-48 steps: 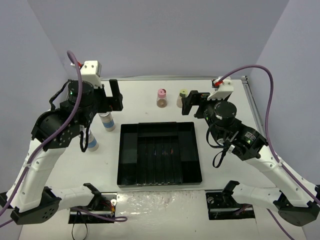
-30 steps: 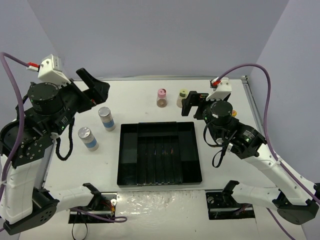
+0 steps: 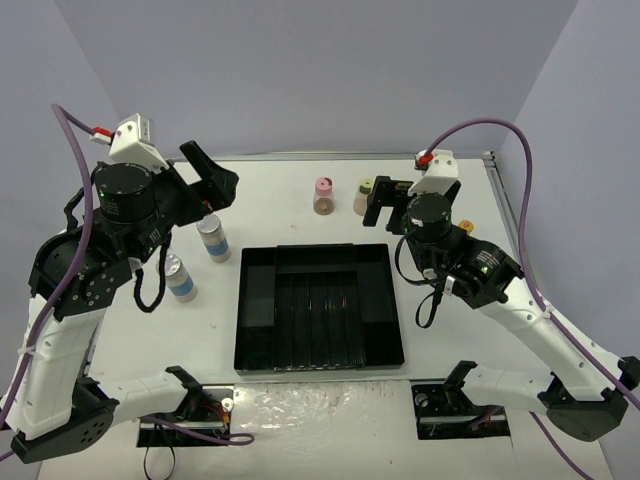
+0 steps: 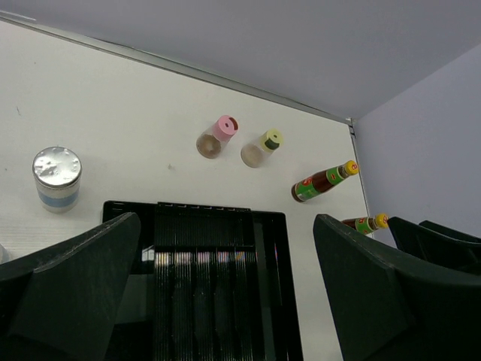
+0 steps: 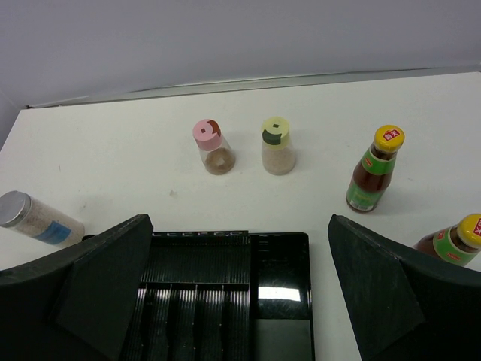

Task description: Organize the condiment bottles

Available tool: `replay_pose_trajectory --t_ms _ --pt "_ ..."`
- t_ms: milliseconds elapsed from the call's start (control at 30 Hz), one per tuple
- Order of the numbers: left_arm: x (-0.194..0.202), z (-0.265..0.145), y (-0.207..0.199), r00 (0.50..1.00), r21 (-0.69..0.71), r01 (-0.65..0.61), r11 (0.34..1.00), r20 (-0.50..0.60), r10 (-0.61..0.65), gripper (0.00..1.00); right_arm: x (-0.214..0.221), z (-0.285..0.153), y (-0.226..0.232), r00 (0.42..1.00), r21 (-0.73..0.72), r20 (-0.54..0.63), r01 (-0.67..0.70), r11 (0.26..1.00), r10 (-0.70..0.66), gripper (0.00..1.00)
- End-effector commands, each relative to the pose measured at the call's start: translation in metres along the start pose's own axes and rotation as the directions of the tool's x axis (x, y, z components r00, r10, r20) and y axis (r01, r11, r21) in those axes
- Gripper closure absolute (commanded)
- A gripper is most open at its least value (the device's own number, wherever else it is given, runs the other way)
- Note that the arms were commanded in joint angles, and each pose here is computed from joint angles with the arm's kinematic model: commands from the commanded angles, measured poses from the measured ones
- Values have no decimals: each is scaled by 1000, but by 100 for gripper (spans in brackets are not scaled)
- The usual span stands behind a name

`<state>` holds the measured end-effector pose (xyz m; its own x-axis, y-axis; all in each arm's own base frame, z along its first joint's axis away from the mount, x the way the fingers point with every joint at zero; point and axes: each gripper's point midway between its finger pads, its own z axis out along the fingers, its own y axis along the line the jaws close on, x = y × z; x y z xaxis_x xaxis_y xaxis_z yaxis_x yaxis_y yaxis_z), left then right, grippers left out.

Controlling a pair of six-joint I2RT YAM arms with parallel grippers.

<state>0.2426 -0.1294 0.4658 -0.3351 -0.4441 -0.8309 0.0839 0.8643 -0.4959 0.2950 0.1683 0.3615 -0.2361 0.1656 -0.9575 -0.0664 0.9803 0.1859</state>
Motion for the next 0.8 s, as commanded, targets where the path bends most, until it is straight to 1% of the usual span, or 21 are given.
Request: replay_pose_trajectory --t_ms 0,133,367,500,600,700,767 --pt "-20 3 -22 998 75 28 997 56 -33 3 -12 6 -2 998 29 41 -39 999 37 0" --pt "-10 13 -22 1000 64 0 998 17 -1 3 -8 9 -3 999 36 34 -41 999 39 0" --pt "-8 15 -13 998 38 -59 998 35 57 3 -1 18 -15 999 101 30 -38 994 35 0" --pt "0 22 -6 996 6 -88 996 15 88 3 -1 25 -21 999 127 26 -39 991 36 0" --pt "5 26 -3 995 -6 -103 995 -2 103 3 0 36 -23 999 136 22 -43 990 40 0" --pt "9 29 0 992 -25 -129 991 -20 128 3 -3 56 -26 999 136 6 -53 989 53 0" --pt "9 31 2 990 -35 -140 990 -18 139 3 -5 70 -37 999 168 -3 -52 984 53 0"
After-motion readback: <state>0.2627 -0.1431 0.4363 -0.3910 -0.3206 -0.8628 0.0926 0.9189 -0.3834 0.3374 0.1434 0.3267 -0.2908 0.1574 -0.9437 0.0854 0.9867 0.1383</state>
